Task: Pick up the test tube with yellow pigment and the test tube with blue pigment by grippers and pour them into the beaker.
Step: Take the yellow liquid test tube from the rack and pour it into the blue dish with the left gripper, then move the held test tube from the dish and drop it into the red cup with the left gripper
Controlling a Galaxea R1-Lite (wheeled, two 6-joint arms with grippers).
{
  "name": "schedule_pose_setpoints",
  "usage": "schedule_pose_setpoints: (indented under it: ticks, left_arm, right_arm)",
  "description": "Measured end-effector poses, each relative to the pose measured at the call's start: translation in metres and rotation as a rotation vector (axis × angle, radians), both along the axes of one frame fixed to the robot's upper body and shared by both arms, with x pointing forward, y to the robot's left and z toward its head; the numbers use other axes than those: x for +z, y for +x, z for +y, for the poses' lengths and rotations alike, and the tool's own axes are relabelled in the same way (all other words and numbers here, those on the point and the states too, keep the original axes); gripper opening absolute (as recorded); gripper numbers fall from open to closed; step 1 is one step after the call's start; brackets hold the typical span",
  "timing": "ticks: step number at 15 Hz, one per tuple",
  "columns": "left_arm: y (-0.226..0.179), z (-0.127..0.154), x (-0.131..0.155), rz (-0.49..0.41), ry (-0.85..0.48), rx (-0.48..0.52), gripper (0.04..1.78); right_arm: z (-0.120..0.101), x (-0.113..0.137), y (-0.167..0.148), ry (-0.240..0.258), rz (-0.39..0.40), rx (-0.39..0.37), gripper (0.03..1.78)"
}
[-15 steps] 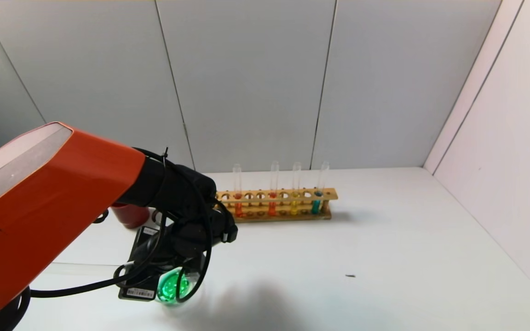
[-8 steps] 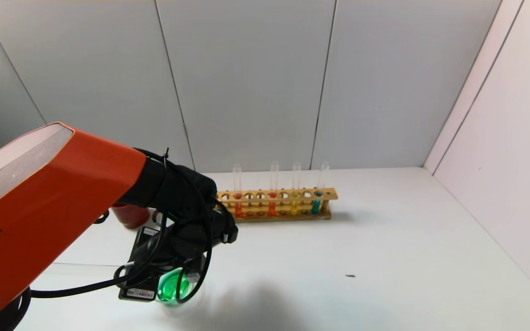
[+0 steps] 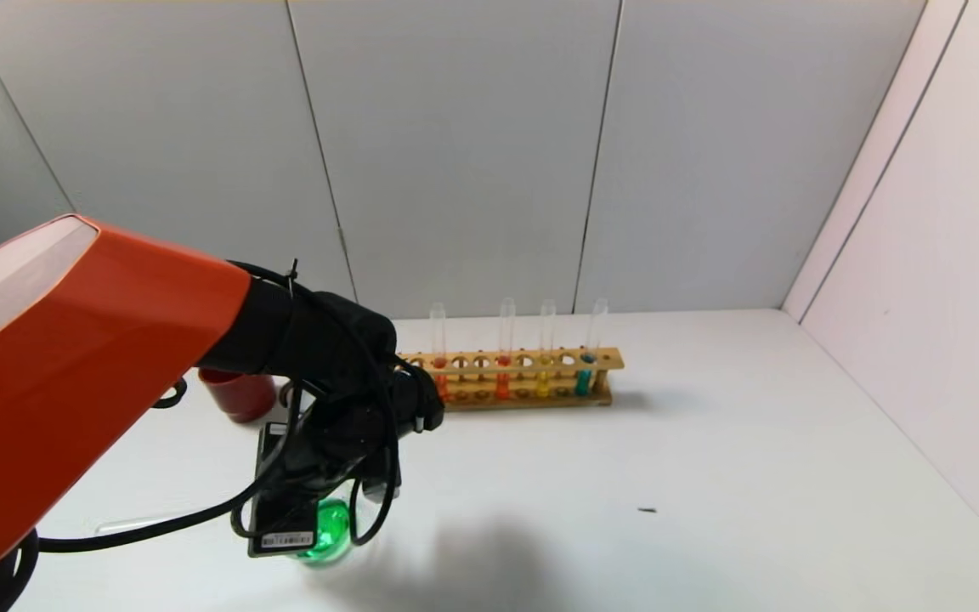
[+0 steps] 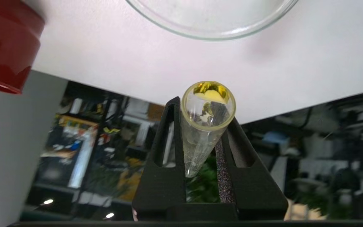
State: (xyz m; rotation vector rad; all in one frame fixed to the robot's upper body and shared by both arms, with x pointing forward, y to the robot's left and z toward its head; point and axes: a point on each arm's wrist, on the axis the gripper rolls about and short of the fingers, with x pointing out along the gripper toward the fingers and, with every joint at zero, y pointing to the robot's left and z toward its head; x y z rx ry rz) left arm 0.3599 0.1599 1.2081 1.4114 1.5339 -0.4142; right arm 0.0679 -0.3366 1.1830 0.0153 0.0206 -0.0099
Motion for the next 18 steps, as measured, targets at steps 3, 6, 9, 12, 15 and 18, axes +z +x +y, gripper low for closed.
schedule_pose_setpoints:
  ticks: [3, 6, 9, 12, 15, 18]
  left_arm:
    - [0.0, -0.006, 0.001, -0.133, -0.208, 0.141, 0.32]
    - [-0.008, -0.001, 0.016, -0.284, -0.35, 0.185, 0.32]
    - [-0.013, 0.003, 0.038, -0.433, -0.472, 0.258, 0.32]
    - [-0.02, 0.008, 0.058, -0.59, -0.589, 0.317, 0.32]
    - [-0.026, 0.019, 0.077, -0.743, -0.691, 0.331, 0.32]
    - [-0.021, 0.037, 0.097, -0.904, -0.794, 0.401, 0.32]
  right_arm:
    - [0.0, 0.0, 0.0, 0.0, 0.0, 0.0, 1.7]
    - [0.0, 0.0, 0.0, 0.001, 0.0, 0.0, 1.7]
    - [0.0, 0.0, 0.0, 0.0, 0.0, 0.0, 1.7]
    - [0.0, 0.0, 0.0, 0.0, 0.0, 0.0, 1.7]
    - [0.0, 0.0, 0.0, 0.0, 0.0, 0.0, 1.7]
    - [0.0, 0.0, 0.0, 0.001, 0.0, 0.0, 1.7]
